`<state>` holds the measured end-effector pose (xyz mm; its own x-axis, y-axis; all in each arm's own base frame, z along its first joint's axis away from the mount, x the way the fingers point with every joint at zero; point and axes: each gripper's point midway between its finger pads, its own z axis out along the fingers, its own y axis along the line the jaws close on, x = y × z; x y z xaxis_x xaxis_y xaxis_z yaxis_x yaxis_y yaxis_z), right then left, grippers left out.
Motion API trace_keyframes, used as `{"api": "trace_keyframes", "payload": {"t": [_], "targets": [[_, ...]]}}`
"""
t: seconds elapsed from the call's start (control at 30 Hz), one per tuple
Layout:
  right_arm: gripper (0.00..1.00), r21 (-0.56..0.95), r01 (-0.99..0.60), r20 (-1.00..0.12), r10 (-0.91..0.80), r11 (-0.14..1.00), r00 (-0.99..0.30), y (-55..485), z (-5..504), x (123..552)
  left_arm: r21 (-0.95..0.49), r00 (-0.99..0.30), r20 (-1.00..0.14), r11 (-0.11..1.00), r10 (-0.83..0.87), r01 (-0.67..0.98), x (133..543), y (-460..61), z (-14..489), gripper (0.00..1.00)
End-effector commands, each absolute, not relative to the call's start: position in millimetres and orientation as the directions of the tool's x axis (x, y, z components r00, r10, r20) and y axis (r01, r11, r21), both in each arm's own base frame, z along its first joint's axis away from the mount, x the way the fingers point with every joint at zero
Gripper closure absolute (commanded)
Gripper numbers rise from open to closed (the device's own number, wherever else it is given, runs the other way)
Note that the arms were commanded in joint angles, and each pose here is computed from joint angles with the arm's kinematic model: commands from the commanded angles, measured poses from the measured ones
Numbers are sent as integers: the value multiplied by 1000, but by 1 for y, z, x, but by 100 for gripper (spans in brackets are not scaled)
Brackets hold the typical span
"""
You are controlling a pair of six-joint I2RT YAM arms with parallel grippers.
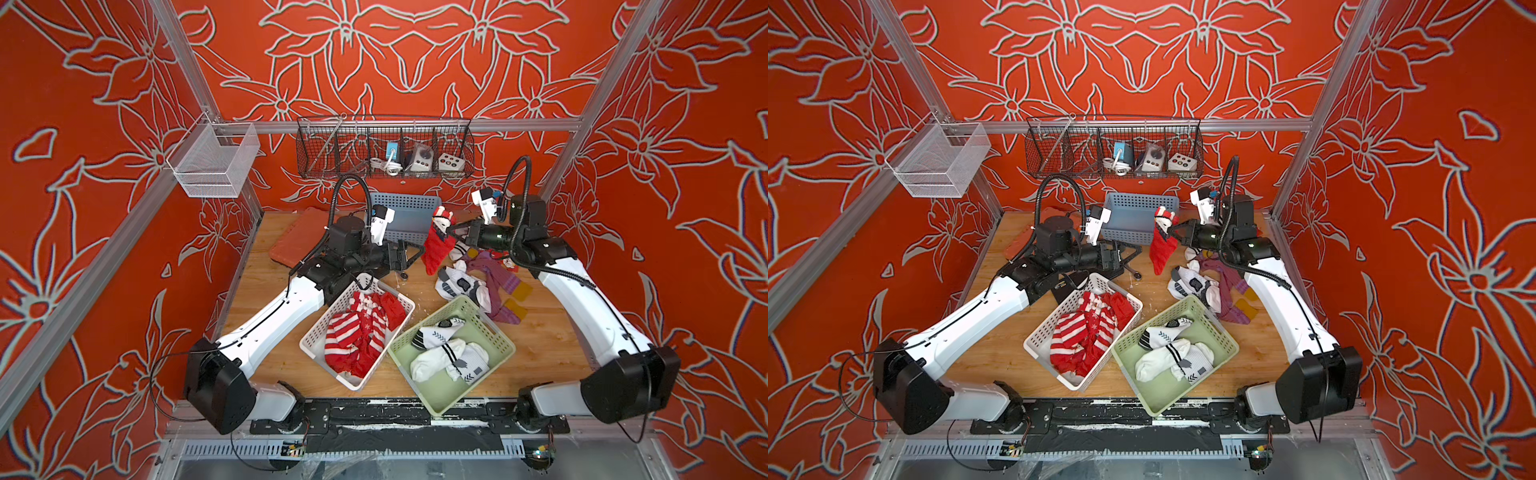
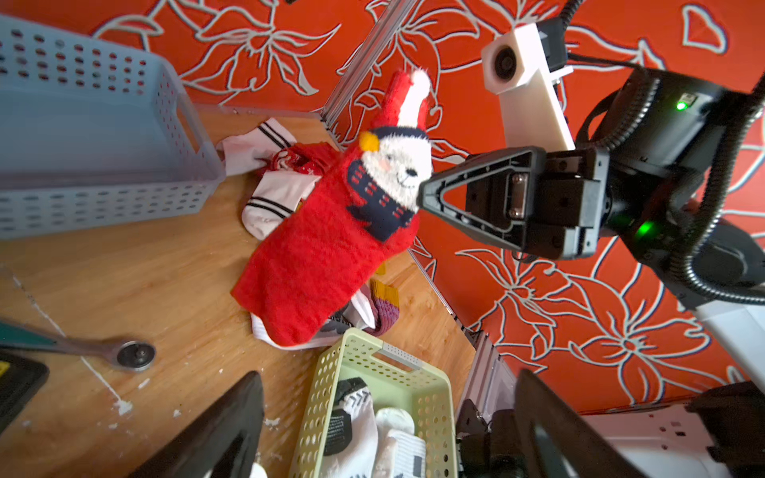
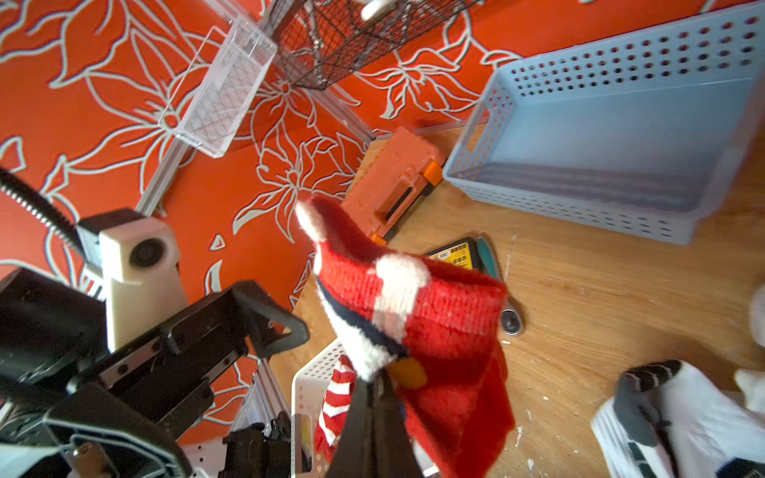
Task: Sort the socks into the basket by color
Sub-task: Place the sock in the bin.
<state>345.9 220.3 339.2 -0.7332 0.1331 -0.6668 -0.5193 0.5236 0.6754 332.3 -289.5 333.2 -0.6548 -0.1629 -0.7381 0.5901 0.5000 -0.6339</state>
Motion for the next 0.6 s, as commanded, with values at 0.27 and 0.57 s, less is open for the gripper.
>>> {"api": "trace_keyframes", "payload": {"t": [0.27,0.57], "targets": [[100,630,-645,-699,-46,431,-714,270,337,291,-688,-631,-717,440,-294,577,342,-297,356,0],[100,596,-698,-721,-118,397,-683,286,340,277,-736,-680,-668,410,-304,539,348,-304,351,21]]}}
